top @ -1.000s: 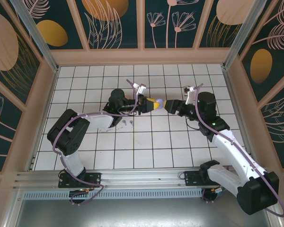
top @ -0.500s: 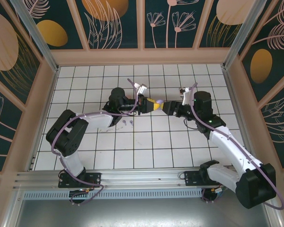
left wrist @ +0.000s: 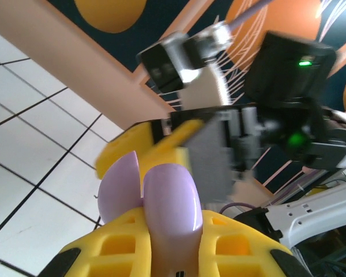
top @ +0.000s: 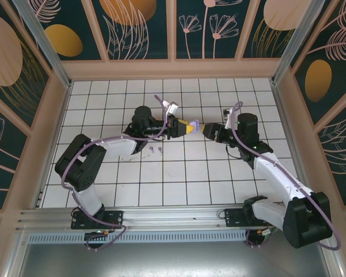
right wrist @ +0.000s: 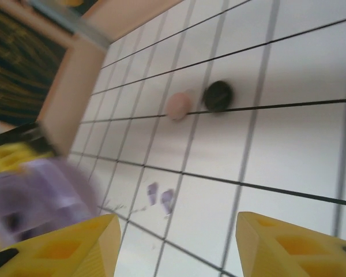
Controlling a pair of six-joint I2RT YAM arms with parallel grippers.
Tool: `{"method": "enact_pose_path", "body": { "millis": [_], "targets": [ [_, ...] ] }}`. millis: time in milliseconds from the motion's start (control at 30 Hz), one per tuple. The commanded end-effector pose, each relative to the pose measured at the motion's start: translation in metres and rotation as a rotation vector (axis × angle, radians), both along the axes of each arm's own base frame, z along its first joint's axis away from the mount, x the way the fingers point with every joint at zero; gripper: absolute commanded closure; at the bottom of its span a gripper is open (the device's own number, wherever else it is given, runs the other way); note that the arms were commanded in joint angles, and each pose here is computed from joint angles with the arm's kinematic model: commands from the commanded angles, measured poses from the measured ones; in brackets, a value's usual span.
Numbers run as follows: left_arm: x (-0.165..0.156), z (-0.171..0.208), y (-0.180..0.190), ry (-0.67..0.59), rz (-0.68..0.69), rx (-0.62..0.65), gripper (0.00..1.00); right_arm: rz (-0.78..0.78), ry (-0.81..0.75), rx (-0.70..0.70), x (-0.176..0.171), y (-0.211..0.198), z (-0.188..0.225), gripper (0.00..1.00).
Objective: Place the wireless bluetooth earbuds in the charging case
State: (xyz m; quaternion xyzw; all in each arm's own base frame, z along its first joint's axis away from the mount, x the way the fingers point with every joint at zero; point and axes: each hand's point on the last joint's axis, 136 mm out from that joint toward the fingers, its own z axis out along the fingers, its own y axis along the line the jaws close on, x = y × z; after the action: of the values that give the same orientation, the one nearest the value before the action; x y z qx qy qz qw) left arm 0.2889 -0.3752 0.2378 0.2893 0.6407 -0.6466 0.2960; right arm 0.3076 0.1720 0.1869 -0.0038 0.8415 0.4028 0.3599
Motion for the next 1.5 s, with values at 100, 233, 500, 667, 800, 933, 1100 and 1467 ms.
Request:
{"method": "enact_pose_path", "body": {
  "millis": [100,233,500,667,800,933,1100,1467],
  "targets": [
    [-0.018,0.031,0.007,-0.101,-0.028,-0.056,1.00,-0.046,-0.023,0.044,0.001,-0.012,0.011,0.44],
    [-0.017,0.030,0.007,-0.102,-0.028,-0.059,1.00,0.033,-0.063,0.102,-0.012,-0.002,0.033,0.43],
    [-0.014,0.034,0.006,-0.098,-0.020,-0.075,1.00,0.212,-0.145,0.181,-0.041,0.027,0.062,0.45],
    [-0.015,0.037,0.006,-0.090,-0.026,-0.095,1.00,0.230,-0.154,0.181,-0.040,0.035,0.066,0.52],
    [-0.014,0.038,0.005,-0.089,-0.027,-0.100,1.00,0.229,-0.158,0.178,-0.035,0.038,0.070,0.54],
    [-0.014,0.038,0.005,-0.089,-0.025,-0.100,1.00,0.235,-0.167,0.179,-0.031,0.043,0.075,0.55],
    [-0.014,0.036,0.005,-0.085,-0.025,-0.098,1.00,0.241,-0.180,0.177,-0.030,0.046,0.082,0.57],
    [-0.017,0.038,0.005,-0.083,-0.038,-0.101,1.00,0.221,-0.178,0.170,-0.021,0.048,0.084,0.62]
  ]
}}
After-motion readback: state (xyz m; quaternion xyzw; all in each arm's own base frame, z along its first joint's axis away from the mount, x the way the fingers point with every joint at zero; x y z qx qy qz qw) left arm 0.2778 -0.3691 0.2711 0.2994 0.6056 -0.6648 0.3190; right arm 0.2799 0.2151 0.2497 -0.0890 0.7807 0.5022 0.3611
